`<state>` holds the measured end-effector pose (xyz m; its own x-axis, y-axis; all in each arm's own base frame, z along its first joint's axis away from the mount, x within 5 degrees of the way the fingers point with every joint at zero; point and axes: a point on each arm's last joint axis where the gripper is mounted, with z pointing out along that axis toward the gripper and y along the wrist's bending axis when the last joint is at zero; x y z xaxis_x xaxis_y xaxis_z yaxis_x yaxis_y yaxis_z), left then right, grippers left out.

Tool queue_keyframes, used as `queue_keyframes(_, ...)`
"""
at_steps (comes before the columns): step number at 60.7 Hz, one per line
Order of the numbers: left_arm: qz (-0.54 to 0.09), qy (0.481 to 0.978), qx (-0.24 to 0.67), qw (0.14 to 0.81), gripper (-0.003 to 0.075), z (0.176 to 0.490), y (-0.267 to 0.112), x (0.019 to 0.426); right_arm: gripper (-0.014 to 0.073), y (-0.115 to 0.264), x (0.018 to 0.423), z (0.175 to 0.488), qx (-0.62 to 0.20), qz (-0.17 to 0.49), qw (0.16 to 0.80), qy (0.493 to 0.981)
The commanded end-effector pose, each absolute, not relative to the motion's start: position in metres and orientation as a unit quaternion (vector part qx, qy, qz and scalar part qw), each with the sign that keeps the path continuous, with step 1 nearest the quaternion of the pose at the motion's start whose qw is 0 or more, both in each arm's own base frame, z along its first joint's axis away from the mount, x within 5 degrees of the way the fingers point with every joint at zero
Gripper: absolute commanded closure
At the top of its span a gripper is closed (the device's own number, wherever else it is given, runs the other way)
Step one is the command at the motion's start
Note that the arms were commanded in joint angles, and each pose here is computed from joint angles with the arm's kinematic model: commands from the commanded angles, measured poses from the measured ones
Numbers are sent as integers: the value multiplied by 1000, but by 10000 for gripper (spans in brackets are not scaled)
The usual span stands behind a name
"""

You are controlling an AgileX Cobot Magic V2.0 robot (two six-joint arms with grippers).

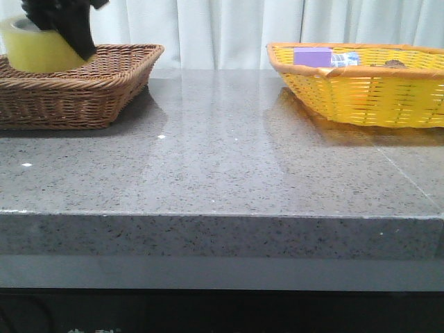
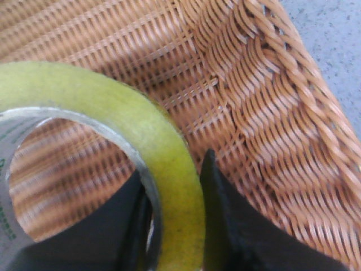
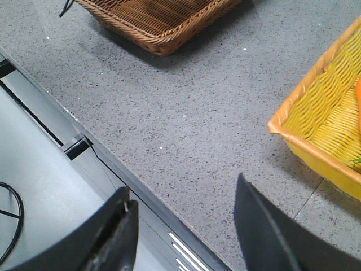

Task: Transfer tape with both arms
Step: 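Lift the tape roll and carry it over the brown basket, then lower the tape into the brown basket and open the left gripper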

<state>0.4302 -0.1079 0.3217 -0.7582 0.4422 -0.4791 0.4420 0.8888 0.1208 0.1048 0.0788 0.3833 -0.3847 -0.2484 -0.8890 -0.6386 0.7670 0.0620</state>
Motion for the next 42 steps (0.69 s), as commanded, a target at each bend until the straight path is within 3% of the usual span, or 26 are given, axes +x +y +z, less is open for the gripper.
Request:
queue_keyframes(1, -1, 917, 227, 329, 619, 351, -108, 431, 185, 79, 106, 397, -261, 214, 521, 784)
queue_keyframes(23, 3, 923, 230, 308, 606, 331, -110, 441, 185, 79, 106, 397, -261, 214, 521, 784)
queue_keyframes(26, 3, 923, 230, 308, 566, 331, -110, 441, 185, 79, 106, 397, -261, 214, 521, 784)
queue_keyframes(36, 3, 923, 230, 307, 321, 330, -110, 441, 185, 79, 106, 397, -261, 214, 521, 784)
queue_keyframes(42, 3, 927, 231, 296, 278, 330, -109, 439, 185, 79, 106, 397, -261, 214, 521, 784)
